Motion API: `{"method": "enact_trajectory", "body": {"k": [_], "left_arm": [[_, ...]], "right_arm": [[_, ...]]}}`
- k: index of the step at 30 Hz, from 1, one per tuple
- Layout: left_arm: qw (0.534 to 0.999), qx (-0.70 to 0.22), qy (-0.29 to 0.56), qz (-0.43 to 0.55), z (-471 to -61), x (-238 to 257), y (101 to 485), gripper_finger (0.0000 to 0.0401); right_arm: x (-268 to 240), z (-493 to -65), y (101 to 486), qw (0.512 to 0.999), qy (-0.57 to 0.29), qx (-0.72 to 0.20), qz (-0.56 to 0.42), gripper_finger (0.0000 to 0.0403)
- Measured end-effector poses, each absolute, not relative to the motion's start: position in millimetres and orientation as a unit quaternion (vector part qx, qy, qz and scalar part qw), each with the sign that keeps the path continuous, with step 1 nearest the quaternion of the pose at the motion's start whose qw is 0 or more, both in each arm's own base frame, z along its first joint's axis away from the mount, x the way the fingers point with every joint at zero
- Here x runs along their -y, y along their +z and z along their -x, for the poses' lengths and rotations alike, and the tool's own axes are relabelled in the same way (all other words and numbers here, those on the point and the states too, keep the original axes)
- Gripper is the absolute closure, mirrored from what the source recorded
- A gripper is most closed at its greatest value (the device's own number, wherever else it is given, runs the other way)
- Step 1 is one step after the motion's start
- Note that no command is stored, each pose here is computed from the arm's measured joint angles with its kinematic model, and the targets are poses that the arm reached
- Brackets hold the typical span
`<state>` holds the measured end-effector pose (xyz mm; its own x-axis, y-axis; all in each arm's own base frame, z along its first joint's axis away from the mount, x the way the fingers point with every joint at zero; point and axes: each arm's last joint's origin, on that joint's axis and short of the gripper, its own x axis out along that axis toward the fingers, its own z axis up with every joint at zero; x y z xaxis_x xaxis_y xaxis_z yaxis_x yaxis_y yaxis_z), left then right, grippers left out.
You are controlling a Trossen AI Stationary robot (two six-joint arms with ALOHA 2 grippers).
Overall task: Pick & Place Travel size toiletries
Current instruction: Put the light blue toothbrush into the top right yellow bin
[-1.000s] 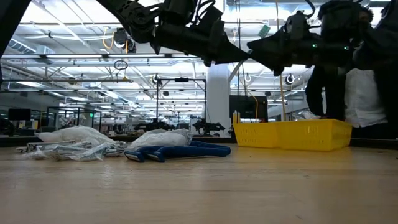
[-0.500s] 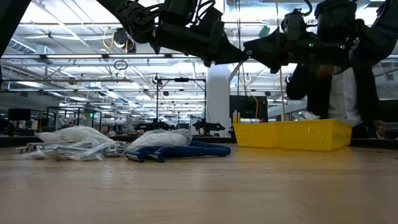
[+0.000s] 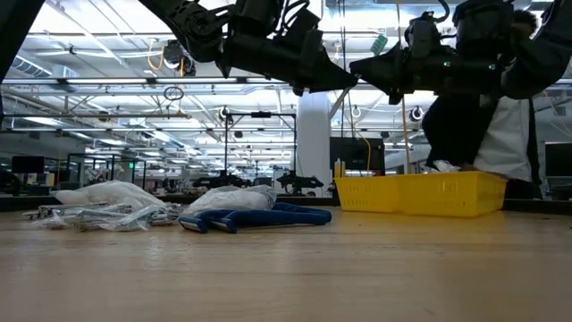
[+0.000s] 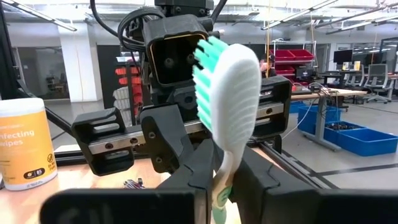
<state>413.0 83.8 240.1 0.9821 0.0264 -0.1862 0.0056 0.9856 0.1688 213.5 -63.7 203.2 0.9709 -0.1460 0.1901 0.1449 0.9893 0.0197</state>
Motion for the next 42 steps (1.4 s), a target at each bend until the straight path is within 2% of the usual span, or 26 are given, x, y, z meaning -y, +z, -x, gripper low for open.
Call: {"method": "enact_trajectory", "body": {"k": [5,8,20,24,29,36,42], "left_arm": [[0.992,-0.094,0.005,-0.084,-413,-84,240,0.0372],[0.992,-0.094,0.005,-0.081,-413,-84,240,0.0372],[0.993,-0.095,0.006,-0.073,-413,-83,240,0.0371],[0.992,-0.096,0.049,-0.058,-413,-82,241,0.0361],[0.986,-0.097,0.086,-0.104,-413,-68,249,0.0291],[0.974,-0.078,0.108,-0.184,-415,-46,259,0.0173],[0.957,-0.126,0.177,-0.190,-410,-52,256,0.0124]], "right_arm": [[64,-214,203,0.993,-0.073,0.095,0.001,0.0377],[64,-214,203,0.993,-0.073,0.093,0.003,0.0392],[64,-214,203,0.993,-0.074,0.092,0.008,0.0393],[65,-212,204,0.990,-0.100,0.095,0.008,0.0393],[73,-207,207,0.987,-0.130,0.090,0.009,0.0393],[89,-193,206,0.971,-0.235,0.034,0.016,0.0393],[92,-163,216,0.948,-0.317,-0.021,0.010,0.0393]]}}
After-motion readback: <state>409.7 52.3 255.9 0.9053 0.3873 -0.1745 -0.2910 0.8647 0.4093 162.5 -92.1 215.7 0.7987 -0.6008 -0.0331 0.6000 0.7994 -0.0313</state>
